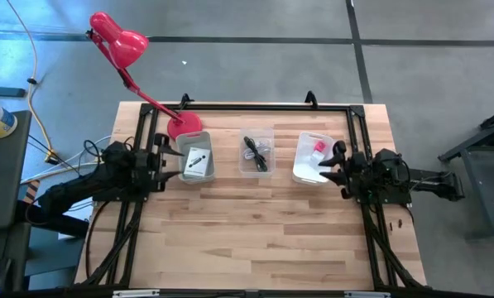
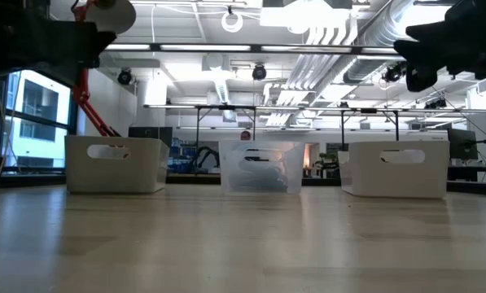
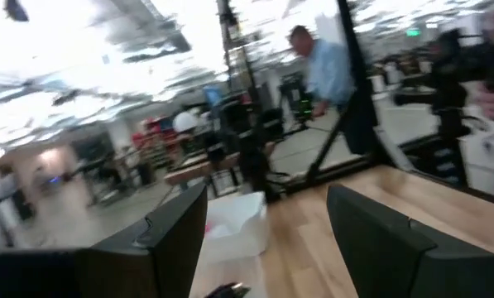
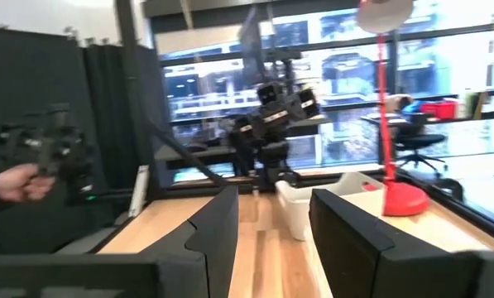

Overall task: Pick and place items into bin
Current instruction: Return to Home Position

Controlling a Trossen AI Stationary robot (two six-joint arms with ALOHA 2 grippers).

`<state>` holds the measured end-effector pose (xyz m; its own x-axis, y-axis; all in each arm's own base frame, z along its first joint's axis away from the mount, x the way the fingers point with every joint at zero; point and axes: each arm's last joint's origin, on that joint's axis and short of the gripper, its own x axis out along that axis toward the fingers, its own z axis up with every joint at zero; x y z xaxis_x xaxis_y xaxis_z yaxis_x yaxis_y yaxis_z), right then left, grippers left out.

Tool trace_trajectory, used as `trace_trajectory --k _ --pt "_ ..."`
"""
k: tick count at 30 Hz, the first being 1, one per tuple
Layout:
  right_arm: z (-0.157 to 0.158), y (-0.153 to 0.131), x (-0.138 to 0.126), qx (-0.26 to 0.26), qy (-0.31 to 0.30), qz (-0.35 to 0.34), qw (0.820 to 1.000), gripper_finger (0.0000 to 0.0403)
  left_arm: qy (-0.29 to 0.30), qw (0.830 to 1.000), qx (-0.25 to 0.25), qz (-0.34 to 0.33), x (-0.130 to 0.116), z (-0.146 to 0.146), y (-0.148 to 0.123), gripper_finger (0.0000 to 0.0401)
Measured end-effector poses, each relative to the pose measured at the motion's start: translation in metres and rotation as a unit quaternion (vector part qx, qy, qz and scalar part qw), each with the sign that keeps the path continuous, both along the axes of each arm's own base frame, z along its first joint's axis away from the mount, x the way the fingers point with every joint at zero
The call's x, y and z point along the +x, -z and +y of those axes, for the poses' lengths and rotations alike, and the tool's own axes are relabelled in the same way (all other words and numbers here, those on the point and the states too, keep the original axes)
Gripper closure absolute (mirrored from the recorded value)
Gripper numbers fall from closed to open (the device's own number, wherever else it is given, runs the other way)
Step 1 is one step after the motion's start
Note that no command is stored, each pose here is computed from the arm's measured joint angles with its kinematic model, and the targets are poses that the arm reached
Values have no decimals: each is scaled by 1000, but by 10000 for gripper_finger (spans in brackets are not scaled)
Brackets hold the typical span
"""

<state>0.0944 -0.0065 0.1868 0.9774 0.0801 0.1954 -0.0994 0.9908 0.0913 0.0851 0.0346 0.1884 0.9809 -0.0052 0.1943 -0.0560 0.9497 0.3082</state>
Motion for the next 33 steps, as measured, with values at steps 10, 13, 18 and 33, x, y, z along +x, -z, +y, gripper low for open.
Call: trace_trajectory --k 10,13,18,33 --pt "-2 1 0 30 37 6 999 261 -16 999 -49 17 5 -5 6 164" --pt "-3 1 0 31 39 8 999 261 -6 1000 -24 5 8 -14 4 164" --pt "-2 2 1 32 35 12 999 261 -32 999 2 28 11 -27 9 164" --pt "0 5 1 43 14 28 999 261 -92 991 53 81 12 -29 18 164"
